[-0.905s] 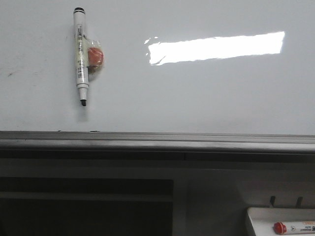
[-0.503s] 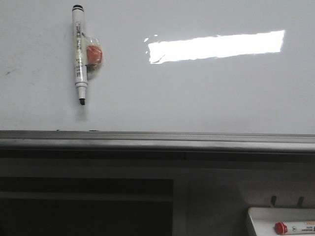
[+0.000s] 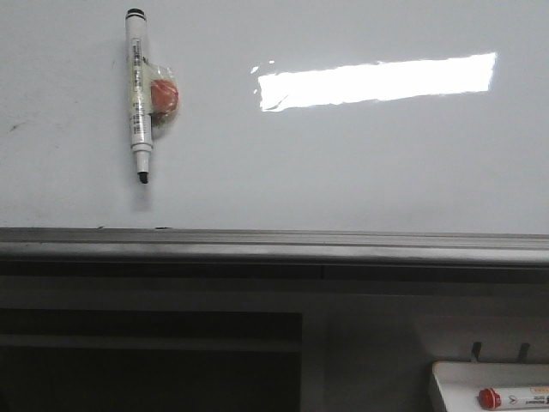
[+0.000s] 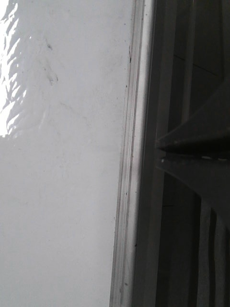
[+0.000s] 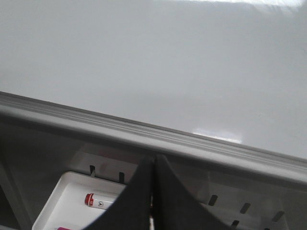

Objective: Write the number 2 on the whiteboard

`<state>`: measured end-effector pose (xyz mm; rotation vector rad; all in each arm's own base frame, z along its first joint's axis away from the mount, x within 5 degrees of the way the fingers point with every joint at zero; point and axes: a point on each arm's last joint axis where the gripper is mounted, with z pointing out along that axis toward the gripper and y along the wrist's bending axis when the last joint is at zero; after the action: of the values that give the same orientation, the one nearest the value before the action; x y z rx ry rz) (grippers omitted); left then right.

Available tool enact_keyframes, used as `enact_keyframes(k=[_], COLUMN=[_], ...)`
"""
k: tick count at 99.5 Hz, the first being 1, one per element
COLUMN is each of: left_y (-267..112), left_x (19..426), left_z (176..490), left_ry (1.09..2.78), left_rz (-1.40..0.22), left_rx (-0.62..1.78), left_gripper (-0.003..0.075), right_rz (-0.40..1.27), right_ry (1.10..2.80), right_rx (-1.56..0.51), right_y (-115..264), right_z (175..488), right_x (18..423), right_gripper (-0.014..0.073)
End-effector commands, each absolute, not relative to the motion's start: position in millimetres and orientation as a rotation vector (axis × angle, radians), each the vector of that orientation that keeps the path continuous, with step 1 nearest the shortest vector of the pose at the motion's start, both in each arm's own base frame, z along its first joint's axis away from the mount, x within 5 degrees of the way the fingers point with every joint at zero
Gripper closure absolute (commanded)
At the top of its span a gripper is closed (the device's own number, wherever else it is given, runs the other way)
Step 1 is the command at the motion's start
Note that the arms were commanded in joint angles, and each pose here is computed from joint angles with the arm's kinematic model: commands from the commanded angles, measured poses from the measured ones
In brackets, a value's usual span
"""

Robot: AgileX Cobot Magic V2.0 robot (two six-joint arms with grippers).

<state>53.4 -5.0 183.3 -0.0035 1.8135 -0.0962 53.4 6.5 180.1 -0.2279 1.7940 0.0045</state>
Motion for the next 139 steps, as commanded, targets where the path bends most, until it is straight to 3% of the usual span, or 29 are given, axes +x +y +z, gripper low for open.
enact_keyframes(k=[1,12,20,31,41,53,62,74,84,92,103,110,117,139], left_y=[-4.2,-5.5,-8.3,-4.4,-2.8,-3.7,-9.1,-17.6,-19.6,-22.8,-31.5,-39.9,-53.1,-106.1], left_x=[53.0,53.6,53.9,53.9,53.7,53.4,50.3,44.0,55.3,68.6,91.5,106.2,123.9,163.7], left_z=[186.4,191.3,200.1,208.8,211.1,212.3,225.5,263.9,294.8,317.9,336.4,339.5,340.7,330.4], left_ry=[1.735,1.681,1.570,1.420,1.353,1.334,1.391,1.513,1.650,1.731,1.792,1.850,1.896,1.977], left_rz=[-0.086,-0.167,-0.480,-0.708,-0.840,-0.921,-0.842,-0.539,-0.338,-0.307,-0.400,-0.473,-0.553,-0.713], left_rx=[0.001,-0.064,-0.325,-0.568,-0.702,-0.761,-0.598,-0.192,0.012,0.100,0.131,0.153,0.215,0.424], left_gripper=[0.0741,0.0741,0.0741,0.0741,0.0741,0.0741,0.0741,0.0740,0.0714,0.0564,0.0313,0.0240,0.0258,0.0375], right_rz=[-0.013,-0.012,-0.009,0.179,0.277,0.352,0.423,0.457,0.429,0.447,0.458,0.465,0.471,0.467], right_ry=[1.767,1.756,1.652,1.420,1.218,1.171,1.201,1.329,1.486,1.592,1.688,1.743,1.785,1.808], right_rx=[-0.233,-0.232,-0.223,-0.032,0.136,0.249,0.288,0.198,0.072,0.042,0.025,0.015,0.005,0.011], right_y=[5.9,6.0,6.7,6.7,-0.9,-5.8,-4.7,4.8,13.8,18.9,23.6,26.4,28.7,29.5], right_z=[175.6,176.6,186.0,208.6,226.0,229.6,235.7,254.1,273.2,283.6,299.9,307.2,312.9,313.5], right_x=[53.3,53.5,54.8,54.2,50.5,49.4,48.9,47.0,49.8,57.1,71.6,80.3,87.1,95.0], right_gripper=[0.0655,0.0655,0.0655,0.0655,0.0655,0.0655,0.0655,0.0655,0.0620,0.0538,0.0315,0.0193,0.0144,0.0144])
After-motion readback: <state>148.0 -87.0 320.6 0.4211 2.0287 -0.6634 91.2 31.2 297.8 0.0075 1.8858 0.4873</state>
